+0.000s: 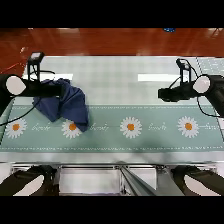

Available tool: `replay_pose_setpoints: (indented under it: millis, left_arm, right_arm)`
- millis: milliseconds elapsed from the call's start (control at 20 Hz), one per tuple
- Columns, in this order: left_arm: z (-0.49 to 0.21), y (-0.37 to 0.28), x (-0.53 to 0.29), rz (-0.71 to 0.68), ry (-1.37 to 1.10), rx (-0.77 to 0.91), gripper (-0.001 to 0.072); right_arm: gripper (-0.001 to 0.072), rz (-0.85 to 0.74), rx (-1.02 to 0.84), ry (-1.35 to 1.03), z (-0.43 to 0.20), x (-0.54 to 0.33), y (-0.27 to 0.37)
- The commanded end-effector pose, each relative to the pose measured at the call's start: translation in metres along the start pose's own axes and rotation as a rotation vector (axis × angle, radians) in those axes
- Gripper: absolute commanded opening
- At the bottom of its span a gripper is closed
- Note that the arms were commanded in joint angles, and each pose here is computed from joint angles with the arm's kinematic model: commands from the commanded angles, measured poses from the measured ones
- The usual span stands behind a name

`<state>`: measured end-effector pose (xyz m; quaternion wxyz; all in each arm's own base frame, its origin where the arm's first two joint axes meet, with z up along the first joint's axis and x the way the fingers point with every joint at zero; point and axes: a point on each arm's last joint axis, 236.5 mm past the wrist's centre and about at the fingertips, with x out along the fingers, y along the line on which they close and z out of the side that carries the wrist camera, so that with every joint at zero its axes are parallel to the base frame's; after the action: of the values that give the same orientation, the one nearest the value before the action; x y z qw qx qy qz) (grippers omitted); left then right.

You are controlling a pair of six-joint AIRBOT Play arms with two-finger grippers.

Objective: Fold the shirts.

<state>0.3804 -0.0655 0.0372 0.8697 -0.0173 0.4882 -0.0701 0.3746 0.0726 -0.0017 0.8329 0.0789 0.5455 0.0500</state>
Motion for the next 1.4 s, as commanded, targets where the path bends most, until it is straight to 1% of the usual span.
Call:
replay_pose_setpoints:
  millis: [0,100,150,300,550,750,800,850,950,1050,1100,1200,1350]
  left_arm:
    - [0.056,0.037,-0.017,0.118,-0.184,0.046,0.0508]
    - [0.077,0.064,-0.019,0.154,-0.248,0.0,0.0507]
    - [0.075,0.078,-0.012,0.172,-0.238,-0.023,0.0507]
    - [0.042,0.104,0.031,0.195,-0.085,-0.074,0.0507]
    - [-0.018,0.099,0.099,0.17,0.165,-0.075,0.0507]
    - [-0.061,0.096,0.122,0.165,0.348,-0.105,0.0504]
    - [-0.068,0.095,0.121,0.165,0.393,-0.109,0.0432]
    - [-0.073,0.095,0.115,0.164,0.447,-0.112,0.004]
    - [-0.054,0.093,0.1,0.162,0.451,-0.098,0.0026]
    - [-0.008,0.084,0.075,0.133,0.354,-0.1,0.0025]
    - [0.024,0.072,0.056,0.091,0.264,-0.116,0.0025]
    - [0.084,0.034,0.009,-0.023,0.072,-0.055,0.0025]
    - [0.161,-0.012,-0.086,-0.095,-0.262,-0.001,0.0025]
  right_arm:
    - [0.0422,-0.016,-0.021,-0.105,0.025,-0.001,-0.004]
    - [0.0418,-0.03,-0.028,-0.055,0.013,0.0,-0.007]
    - [0.0417,-0.036,-0.027,-0.016,0.004,0.0,-0.009]
    - [0.0416,-0.044,-0.025,0.047,-0.011,0.0,-0.011]
    - [0.0416,-0.044,-0.013,0.052,-0.012,0.0,-0.011]
    - [0.0415,-0.038,0.003,0.053,-0.013,0.0,-0.009]
    - [0.0415,-0.03,0.009,0.055,-0.013,0.0,-0.007]
    - [0.0409,-0.023,0.012,0.058,-0.014,-0.001,-0.005]
    - [0.0409,-0.018,0.01,0.034,-0.011,-0.01,-0.004]
    - [0.0409,-0.008,0.002,-0.031,-0.001,-0.031,0.0]
    - [0.0409,-0.002,-0.003,-0.068,0.003,-0.044,0.002]
    - [0.0409,0.015,-0.013,-0.154,0.011,-0.075,0.008]
    - [0.0409,0.04,-0.022,-0.282,0.018,-0.123,0.015]
